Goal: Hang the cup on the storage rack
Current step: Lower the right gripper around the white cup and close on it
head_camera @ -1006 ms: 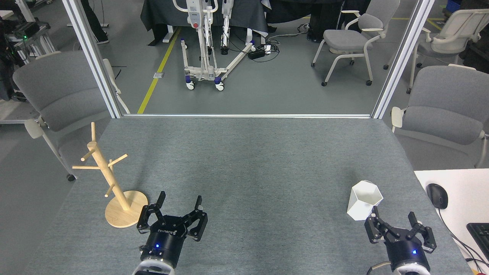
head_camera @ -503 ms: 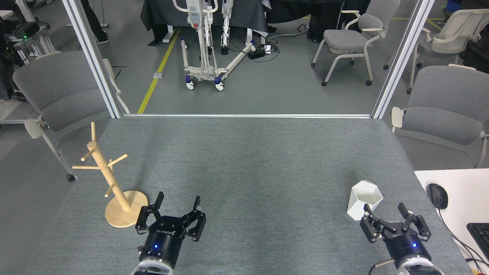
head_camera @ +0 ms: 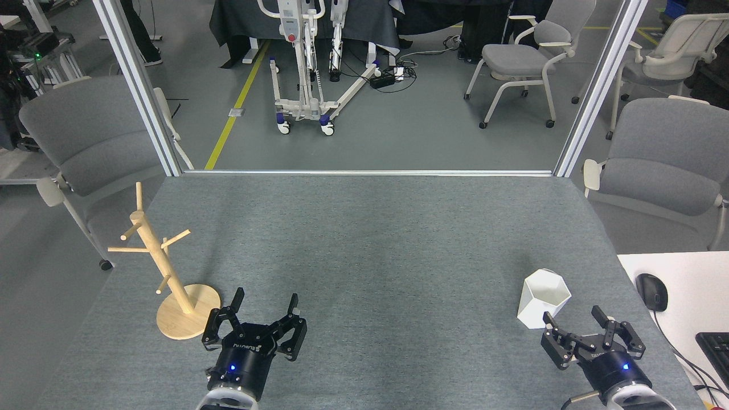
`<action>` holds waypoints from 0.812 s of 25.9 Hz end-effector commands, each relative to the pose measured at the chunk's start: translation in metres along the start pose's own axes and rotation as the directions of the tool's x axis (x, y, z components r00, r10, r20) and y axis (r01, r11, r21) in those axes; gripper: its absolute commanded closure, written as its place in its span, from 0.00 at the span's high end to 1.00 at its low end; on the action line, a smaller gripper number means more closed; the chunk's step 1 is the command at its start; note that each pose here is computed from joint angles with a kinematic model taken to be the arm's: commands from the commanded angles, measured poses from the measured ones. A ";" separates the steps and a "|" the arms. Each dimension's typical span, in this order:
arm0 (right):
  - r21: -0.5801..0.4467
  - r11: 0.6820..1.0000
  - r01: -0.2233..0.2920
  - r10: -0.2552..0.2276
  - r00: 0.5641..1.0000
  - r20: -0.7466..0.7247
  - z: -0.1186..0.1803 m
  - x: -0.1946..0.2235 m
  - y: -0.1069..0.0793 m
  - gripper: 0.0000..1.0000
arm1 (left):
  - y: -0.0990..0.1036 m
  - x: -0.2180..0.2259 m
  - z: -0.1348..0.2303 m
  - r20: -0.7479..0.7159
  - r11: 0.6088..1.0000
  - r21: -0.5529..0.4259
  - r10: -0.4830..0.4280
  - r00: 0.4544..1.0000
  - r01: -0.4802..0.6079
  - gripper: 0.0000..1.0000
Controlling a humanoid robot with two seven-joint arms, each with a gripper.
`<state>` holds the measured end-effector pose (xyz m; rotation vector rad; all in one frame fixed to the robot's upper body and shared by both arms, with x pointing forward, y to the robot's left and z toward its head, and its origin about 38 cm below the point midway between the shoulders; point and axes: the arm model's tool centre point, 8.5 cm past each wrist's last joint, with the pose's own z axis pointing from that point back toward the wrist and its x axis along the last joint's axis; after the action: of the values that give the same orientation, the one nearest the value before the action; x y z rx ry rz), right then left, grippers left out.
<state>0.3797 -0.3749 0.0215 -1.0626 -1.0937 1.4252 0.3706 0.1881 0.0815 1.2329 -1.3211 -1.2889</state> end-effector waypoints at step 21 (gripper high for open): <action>0.027 1.000 0.016 -0.016 1.000 0.017 -0.024 0.007 0.001 0.99 | -0.004 0.000 -0.003 0.000 1.000 -0.013 0.004 1.000 -0.004 0.99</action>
<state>0.4006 -0.3668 0.0163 -1.0265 -1.0904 1.4336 0.3737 0.1871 0.0779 1.2213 -1.3154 -1.2923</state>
